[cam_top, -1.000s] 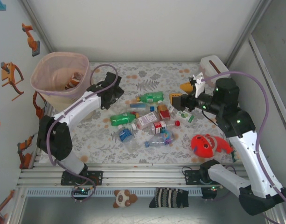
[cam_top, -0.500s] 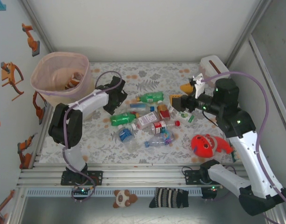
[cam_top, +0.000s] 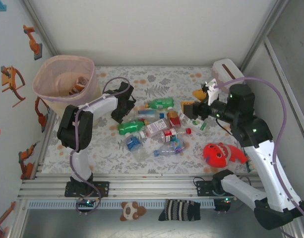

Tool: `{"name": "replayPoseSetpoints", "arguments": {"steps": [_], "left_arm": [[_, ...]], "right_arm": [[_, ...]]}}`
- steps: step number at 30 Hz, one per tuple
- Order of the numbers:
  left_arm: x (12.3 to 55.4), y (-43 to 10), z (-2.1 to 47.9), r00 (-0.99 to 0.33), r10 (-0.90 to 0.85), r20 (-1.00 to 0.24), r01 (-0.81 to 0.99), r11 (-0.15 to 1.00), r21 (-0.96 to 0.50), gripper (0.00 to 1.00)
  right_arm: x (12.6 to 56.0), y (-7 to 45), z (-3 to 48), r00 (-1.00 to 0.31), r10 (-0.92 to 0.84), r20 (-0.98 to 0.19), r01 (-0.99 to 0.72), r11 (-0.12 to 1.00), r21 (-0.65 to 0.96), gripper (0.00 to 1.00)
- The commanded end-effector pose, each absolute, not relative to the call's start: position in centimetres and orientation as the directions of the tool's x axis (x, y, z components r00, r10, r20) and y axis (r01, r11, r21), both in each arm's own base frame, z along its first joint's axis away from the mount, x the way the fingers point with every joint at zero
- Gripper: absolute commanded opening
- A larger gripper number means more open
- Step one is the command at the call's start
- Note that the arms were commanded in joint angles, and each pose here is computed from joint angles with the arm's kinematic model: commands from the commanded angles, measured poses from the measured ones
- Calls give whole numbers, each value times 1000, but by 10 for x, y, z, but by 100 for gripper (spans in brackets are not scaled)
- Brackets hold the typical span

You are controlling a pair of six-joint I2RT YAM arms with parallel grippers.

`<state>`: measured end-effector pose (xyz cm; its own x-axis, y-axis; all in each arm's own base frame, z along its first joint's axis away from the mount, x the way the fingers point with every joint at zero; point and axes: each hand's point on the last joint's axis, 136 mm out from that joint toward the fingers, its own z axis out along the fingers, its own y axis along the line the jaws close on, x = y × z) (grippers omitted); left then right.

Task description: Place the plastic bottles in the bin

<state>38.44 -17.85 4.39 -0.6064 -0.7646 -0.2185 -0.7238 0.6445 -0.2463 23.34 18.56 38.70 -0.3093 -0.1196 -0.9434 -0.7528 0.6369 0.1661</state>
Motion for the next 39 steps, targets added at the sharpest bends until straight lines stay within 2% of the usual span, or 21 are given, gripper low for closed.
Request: {"name": "replayPoseSetpoints", "arguments": {"steps": [1,14,25,30,39], "left_arm": [[387,-178,42,-602,-773,-201,-735,635,-238,74],[389,-176,47,-602,-769,-213,-730,639,-243,63],[397,-174,112,-607,-719,-338,-648,695,-312,61],[404,-186,153,-639,-653,-407,-524,757,-391,60],[402,-216,250,-641,-477,-601,-94,826,-555,56]], "right_arm": [[229,181,395,-278,-124,-953,-751,647,134,76],[224,177,397,-268,-123,-956,-747,653,126,76],[221,175,401,-259,-111,-959,-744,656,125,76],[220,174,403,-251,-109,-962,-743,658,119,76],[224,177,403,-250,-105,-963,-745,656,122,76]]}}
